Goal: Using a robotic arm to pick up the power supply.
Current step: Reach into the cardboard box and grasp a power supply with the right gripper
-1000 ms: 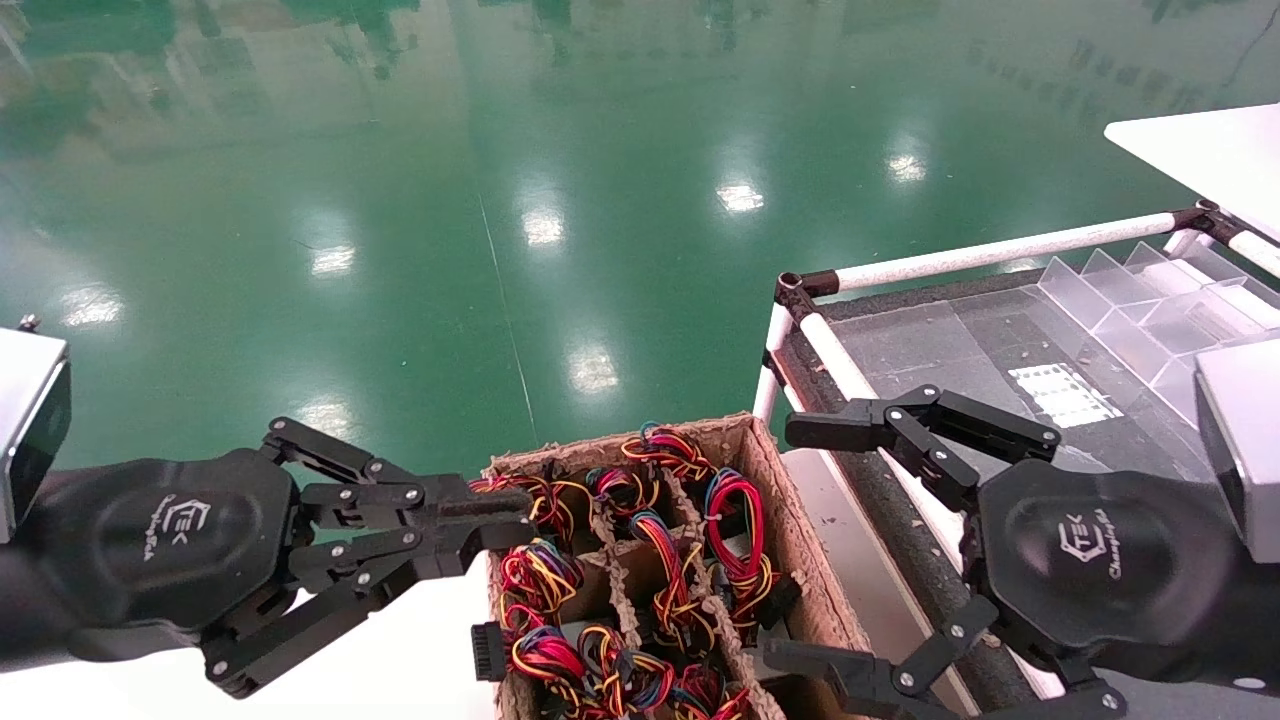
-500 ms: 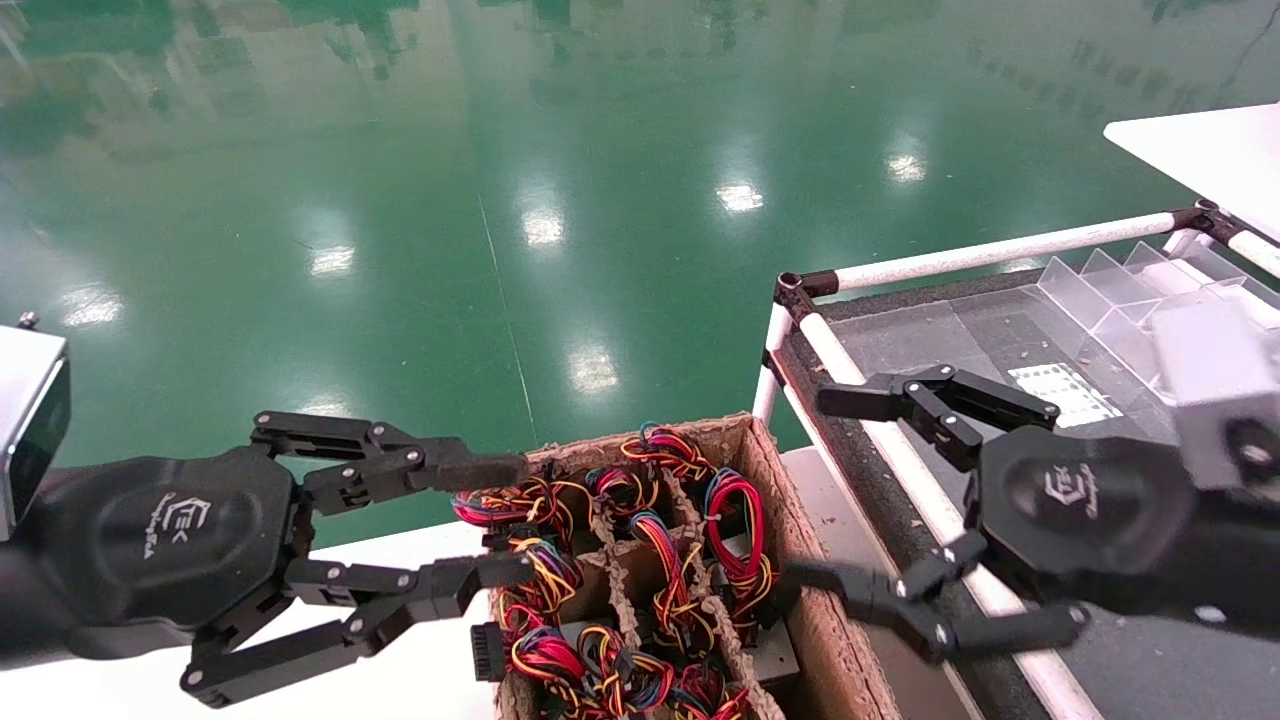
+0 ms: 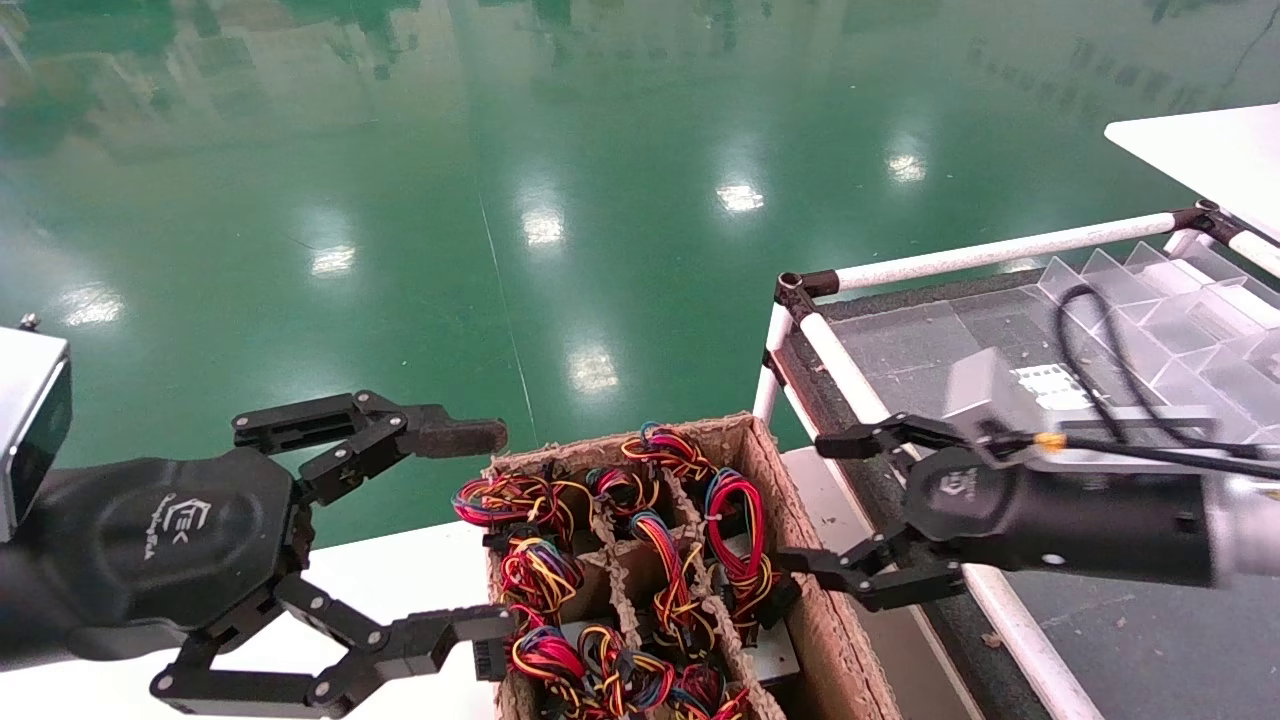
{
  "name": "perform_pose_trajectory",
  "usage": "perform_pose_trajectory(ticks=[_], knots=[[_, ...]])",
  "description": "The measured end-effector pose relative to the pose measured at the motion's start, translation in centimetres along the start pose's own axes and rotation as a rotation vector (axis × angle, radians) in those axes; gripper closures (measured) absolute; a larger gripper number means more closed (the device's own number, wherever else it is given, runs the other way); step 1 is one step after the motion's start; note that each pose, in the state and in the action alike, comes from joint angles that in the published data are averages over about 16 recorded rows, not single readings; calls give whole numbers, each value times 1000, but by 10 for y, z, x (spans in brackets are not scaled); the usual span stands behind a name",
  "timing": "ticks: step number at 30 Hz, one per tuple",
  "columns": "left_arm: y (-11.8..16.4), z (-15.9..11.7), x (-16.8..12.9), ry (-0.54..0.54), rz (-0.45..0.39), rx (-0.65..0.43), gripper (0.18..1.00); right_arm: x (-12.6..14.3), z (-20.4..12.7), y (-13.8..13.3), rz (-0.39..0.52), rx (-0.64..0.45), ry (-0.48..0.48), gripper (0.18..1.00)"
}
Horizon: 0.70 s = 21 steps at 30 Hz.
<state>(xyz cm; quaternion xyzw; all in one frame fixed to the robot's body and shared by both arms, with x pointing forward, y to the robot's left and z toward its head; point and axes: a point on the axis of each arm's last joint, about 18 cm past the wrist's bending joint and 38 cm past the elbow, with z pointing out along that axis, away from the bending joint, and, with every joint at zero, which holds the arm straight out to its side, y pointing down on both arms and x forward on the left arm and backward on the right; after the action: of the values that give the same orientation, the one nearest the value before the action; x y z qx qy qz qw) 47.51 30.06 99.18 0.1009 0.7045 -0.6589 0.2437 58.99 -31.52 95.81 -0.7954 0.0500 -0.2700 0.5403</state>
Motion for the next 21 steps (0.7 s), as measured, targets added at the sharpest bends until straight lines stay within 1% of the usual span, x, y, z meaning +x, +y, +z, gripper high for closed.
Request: perform_pose_trajectory(ticks=[7,13,21], knots=[[0,0,0,0,0,0,312,13,29,9,-52,-86,-27,178],[0,0,0,0,0,0,237,22,51,11,-105,-125,-43,183],[0,0,0,0,0,0,193,31,70,13,-150,-151,-41,217]])
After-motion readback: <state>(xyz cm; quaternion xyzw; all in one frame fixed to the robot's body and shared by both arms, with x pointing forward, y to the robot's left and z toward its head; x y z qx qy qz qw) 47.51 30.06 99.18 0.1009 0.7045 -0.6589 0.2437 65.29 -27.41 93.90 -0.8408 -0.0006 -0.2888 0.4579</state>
